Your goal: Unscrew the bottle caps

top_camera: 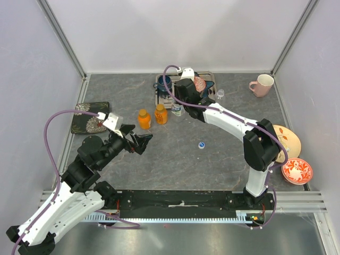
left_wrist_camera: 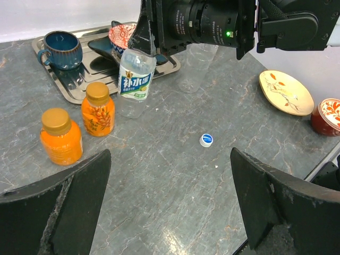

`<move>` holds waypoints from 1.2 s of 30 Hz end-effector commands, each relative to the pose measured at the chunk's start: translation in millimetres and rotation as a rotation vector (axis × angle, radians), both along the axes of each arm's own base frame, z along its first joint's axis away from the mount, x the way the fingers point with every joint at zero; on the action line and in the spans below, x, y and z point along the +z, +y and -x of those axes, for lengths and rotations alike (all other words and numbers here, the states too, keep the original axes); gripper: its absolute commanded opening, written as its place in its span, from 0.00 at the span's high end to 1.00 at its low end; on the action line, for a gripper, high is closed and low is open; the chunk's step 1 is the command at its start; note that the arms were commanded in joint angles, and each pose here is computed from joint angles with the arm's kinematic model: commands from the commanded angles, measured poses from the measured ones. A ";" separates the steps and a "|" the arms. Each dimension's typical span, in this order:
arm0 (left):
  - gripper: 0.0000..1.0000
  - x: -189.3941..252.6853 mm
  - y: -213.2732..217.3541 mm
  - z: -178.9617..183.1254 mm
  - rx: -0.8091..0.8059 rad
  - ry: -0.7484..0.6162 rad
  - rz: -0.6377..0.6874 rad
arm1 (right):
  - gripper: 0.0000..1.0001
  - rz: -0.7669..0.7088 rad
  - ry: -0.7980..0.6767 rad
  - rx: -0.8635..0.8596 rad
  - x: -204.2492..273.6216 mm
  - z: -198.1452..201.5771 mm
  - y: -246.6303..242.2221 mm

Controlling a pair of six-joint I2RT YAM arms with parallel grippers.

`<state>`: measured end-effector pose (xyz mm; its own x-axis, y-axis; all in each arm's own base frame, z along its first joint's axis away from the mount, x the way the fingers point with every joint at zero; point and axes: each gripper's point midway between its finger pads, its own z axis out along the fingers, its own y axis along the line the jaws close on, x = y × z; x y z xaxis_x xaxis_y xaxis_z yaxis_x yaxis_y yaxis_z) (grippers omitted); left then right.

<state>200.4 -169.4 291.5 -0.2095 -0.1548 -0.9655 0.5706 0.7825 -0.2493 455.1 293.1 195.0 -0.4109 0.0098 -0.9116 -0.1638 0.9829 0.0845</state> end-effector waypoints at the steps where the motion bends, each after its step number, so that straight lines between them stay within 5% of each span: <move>1: 0.01 4.8 -0.1 -3.4 0.016 -0.003 0.022 | 0.80 -0.080 -0.071 -0.023 39.6 5.3 -4.9; 11: 0.00 56.0 10.6 -24.0 0.112 -0.149 0.009 | 1.00 -0.352 -0.042 0.205 120.3 108.7 -19.6; 14: 0.00 72.4 -1.7 -33.7 0.088 -0.173 0.009 | 1.00 -0.401 -0.013 0.396 137.7 152.1 -11.4; 17: 0.00 90.1 -32.1 -33.2 -0.052 -0.158 0.017 | 1.00 -0.427 -0.021 0.536 152.6 188.9 -13.5; 21: 0.00 119.2 -81.0 7.5 -0.477 -0.193 0.105 | 1.00 -0.419 -0.082 0.636 169.6 220.0 -24.6; 27: 0.00 117.7 -94.4 43.2 -0.862 -0.141 0.199 | 1.00 -0.429 -0.134 0.706 182.2 248.9 -37.6; 36: 0.01 101.4 -107.0 49.2 -1.032 -0.066 0.194 | 1.00 -0.587 -0.199 0.837 224.4 272.8 -25.1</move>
<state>175.6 -278.1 388.0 -0.2889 -0.1175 -0.9501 0.9572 -0.0145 -0.2892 195.2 258.4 384.3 -0.3647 0.1686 -0.9157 -0.7803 0.4814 0.3993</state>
